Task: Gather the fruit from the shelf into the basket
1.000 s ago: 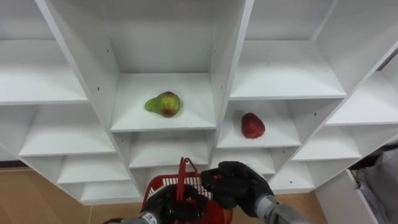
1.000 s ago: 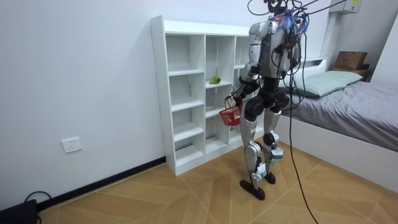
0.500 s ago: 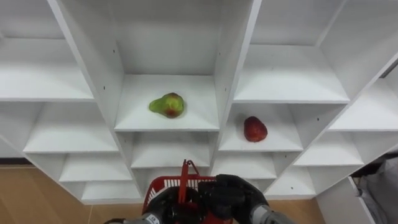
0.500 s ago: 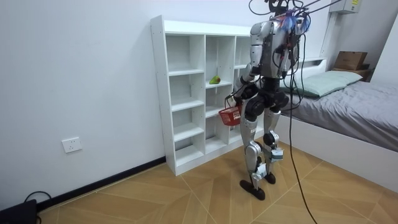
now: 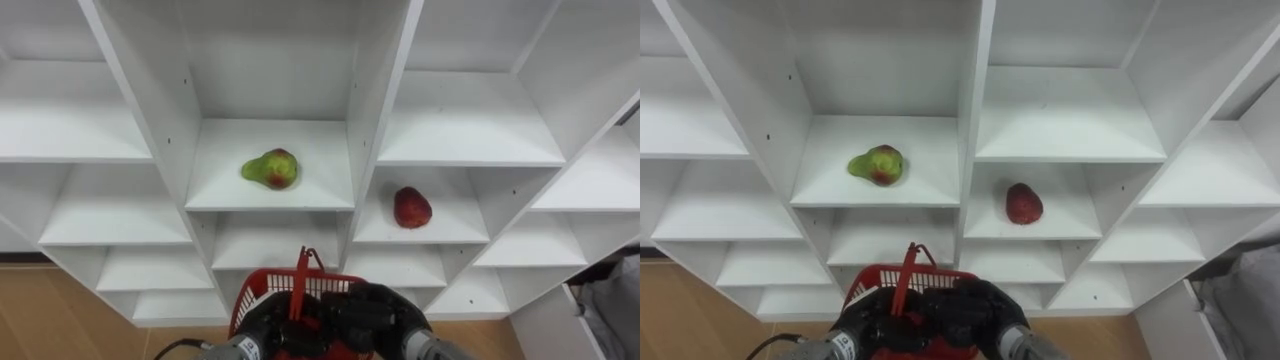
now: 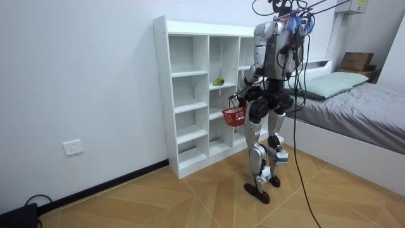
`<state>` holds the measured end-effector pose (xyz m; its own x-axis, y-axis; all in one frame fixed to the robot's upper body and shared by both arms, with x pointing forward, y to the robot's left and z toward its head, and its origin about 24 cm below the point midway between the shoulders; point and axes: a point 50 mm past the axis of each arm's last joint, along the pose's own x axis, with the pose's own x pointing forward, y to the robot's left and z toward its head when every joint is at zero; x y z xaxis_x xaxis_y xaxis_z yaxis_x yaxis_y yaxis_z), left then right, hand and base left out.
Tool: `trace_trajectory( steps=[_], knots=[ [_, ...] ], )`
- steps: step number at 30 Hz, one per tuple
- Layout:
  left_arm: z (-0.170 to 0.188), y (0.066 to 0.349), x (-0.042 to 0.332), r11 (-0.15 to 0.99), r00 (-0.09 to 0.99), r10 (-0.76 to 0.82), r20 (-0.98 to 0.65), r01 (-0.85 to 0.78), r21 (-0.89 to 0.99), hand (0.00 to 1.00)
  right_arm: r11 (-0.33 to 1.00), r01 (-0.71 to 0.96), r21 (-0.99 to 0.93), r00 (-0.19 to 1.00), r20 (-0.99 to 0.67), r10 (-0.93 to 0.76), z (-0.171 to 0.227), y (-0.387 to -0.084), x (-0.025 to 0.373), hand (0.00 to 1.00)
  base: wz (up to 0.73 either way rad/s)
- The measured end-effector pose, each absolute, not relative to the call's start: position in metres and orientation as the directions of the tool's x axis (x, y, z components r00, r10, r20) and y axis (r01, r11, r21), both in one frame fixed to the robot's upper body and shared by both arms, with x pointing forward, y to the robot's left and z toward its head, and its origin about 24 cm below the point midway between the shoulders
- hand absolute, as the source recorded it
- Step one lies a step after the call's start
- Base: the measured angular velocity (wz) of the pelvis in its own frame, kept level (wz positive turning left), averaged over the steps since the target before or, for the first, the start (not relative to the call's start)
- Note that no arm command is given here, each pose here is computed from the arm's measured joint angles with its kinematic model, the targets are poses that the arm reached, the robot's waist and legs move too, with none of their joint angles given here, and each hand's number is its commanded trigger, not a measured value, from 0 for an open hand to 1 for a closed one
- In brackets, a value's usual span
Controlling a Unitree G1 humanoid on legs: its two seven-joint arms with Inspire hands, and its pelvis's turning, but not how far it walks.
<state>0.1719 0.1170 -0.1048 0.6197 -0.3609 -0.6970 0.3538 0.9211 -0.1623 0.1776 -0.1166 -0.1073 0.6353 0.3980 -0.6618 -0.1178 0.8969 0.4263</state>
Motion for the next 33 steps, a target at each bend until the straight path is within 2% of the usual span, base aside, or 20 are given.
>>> trace_trajectory(
  steps=[12, 19, 26, 33],
  knots=[
    [-0.105, 0.116, 0.172, 0.918, 0.617, -0.368, -0.696, 0.359, -0.167, 1.0, 0.903, -0.044, 0.427, 0.614, -0.702, 0.362, -0.117, -0.126, 0.172, 1.0, 0.03],
    [-0.106, 0.122, 0.17, 0.91, 0.603, -0.373, -0.705, 0.386, -0.151, 1.0, 0.927, -0.012, 0.376, 0.594, -0.743, 0.309, -0.123, -0.143, 0.171, 1.0, 0.07],
    [-0.108, 0.131, 0.165, 0.908, 0.591, -0.36, -0.722, 0.398, -0.127, 1.0, 0.897, 0.098, 0.43, 0.635, -0.721, 0.277, -0.119, -0.155, 0.184, 1.0, 0.01],
    [-0.109, 0.133, 0.163, 0.905, 0.584, -0.367, -0.724, 0.405, -0.133, 1.0, 0.891, 0.119, 0.438, 0.638, -0.721, 0.269, -0.119, -0.157, 0.184, 1.0, 0.0]
  ],
)
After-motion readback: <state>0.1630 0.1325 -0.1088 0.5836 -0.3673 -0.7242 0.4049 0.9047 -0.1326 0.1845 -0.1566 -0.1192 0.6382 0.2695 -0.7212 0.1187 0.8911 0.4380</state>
